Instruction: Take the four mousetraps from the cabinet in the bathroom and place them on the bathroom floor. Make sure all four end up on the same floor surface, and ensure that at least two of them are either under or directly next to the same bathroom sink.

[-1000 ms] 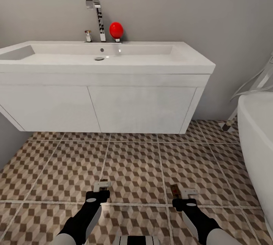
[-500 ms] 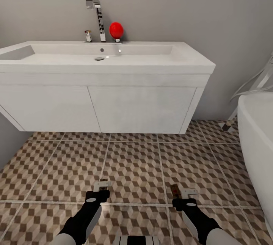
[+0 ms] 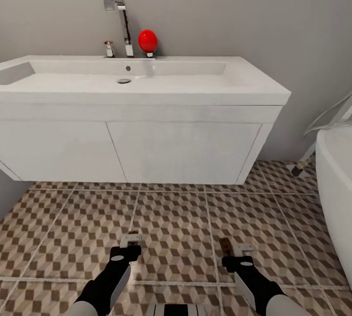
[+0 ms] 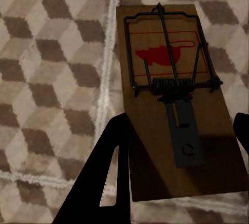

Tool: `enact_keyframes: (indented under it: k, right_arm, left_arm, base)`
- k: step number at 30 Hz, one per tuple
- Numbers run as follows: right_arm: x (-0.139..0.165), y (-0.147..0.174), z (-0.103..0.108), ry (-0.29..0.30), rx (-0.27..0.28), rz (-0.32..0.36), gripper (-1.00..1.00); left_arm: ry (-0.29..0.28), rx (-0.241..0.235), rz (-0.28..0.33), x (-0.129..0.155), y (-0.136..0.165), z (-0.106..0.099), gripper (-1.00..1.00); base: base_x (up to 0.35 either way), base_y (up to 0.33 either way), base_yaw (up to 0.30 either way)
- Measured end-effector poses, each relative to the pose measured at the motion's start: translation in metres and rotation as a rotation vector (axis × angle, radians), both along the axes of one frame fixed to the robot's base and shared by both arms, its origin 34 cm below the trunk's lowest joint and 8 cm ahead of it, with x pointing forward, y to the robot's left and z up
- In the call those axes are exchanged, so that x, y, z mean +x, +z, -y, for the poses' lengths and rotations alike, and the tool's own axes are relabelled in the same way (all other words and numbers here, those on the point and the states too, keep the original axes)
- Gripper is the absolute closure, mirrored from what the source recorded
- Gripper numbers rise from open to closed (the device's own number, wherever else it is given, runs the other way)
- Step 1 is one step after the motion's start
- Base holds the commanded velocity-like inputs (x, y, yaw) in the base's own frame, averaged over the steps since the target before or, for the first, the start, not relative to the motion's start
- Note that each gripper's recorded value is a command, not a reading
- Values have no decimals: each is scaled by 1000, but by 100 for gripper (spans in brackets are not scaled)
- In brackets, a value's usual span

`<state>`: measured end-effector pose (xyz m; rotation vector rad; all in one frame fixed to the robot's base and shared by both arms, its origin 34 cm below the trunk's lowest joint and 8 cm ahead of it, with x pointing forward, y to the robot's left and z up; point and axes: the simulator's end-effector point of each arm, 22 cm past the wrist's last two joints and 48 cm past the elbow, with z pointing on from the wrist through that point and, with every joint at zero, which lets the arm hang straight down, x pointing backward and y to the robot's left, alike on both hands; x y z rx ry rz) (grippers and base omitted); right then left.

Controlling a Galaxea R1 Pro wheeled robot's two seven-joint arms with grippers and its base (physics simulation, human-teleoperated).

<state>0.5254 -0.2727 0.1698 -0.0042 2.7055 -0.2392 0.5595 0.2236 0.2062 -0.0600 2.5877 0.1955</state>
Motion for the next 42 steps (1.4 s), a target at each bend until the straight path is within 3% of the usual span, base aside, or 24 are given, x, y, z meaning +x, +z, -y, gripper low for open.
enact_keyframes:
  k: [8, 12, 15, 18, 22, 27, 32, 37, 42]
  right_arm:
    - [0, 0, 0, 0, 0, 1, 100]
    - [1, 0, 1, -2, 0, -2, 100]
    - [25, 16, -5, -3, 5, 49, 100]
    - [47, 35, -11, -13, -7, 67, 100]
    - [72, 52, -34, -10, 12, 82, 100]
    - [109, 74, -40, -17, 23, 148, 100]
    - [114, 75, -48, -15, 30, 163, 100]
    - [116, 76, -45, -23, 29, 171, 100]
    - [116, 76, -45, -26, 32, 172, 100]
  left_arm:
    - [7, -8, 21, 6, 4, 1, 100]
    - [11, -28, 96, 33, 28, 8, 100]
    - [10, -49, 150, 60, 55, 15, 100]
    - [3, -59, 127, 62, 59, 18, 100]
    - [-2, -66, 114, 60, 58, 22, 100]
    - [-8, -64, 101, 57, 56, 24, 100]
    - [-13, -91, 126, 63, 65, 43, 100]
    - [-14, -98, 126, 64, 66, 49, 100]
    - [-98, -96, 128, 62, 71, 83, 100]
  base:
    - [80, 0, 0]
    - [10, 0, 0]
    - [2, 0, 0]
    - [0, 0, 0]
    - [0, 0, 0]
    - [0, 0, 0]
    - [0, 0, 0]
    - [0, 0, 0]
    - [0, 0, 0]
